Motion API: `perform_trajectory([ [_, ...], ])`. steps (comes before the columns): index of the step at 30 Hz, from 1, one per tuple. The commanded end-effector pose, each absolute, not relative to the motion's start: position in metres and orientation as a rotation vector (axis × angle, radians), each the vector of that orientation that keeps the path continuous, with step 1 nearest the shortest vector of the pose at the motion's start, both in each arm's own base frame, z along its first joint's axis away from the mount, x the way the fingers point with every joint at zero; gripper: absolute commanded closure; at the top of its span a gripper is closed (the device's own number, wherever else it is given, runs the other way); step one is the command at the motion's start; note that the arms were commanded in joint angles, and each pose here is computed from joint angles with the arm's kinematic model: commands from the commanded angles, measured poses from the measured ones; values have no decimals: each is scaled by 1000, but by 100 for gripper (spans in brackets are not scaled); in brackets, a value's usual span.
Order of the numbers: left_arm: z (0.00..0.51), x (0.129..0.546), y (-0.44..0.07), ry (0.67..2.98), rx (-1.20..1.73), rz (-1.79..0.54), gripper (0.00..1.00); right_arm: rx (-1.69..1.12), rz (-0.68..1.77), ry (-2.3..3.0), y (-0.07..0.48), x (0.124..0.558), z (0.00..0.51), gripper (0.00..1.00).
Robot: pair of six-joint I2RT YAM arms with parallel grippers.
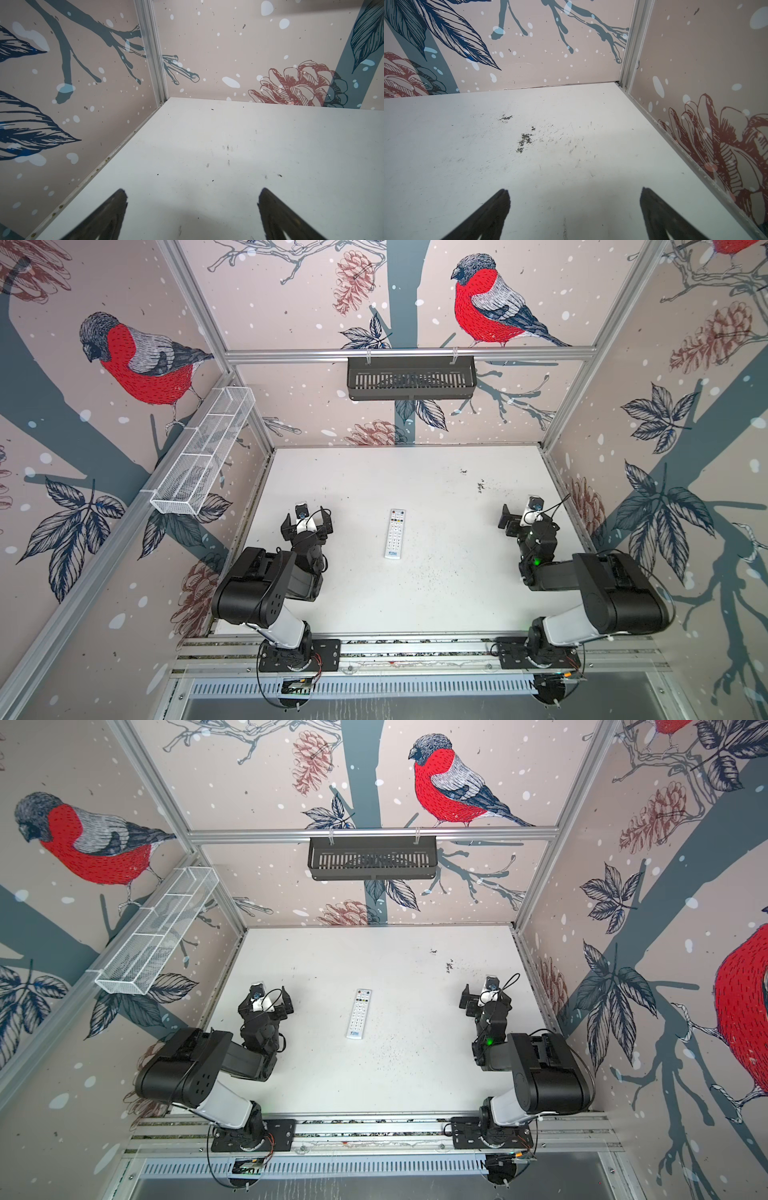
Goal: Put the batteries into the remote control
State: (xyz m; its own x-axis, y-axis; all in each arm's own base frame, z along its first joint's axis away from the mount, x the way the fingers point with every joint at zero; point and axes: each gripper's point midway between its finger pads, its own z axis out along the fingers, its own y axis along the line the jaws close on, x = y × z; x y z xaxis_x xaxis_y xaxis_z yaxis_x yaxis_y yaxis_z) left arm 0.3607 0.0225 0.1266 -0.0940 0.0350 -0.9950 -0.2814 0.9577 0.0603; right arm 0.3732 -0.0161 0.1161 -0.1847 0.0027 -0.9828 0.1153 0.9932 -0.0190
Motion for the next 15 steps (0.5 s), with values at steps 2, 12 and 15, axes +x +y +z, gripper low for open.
perform_trajectory([
  [2,136,362,23,1609,-198,262,2,100,-94,1719,-16,374,124,1],
  [12,137,362,23,1607,-198,261,2,98,-97,1727,-15,377,123,1],
  [15,137,362,24,1606,-200,263,2,99,-97,1722,-16,375,124,0],
])
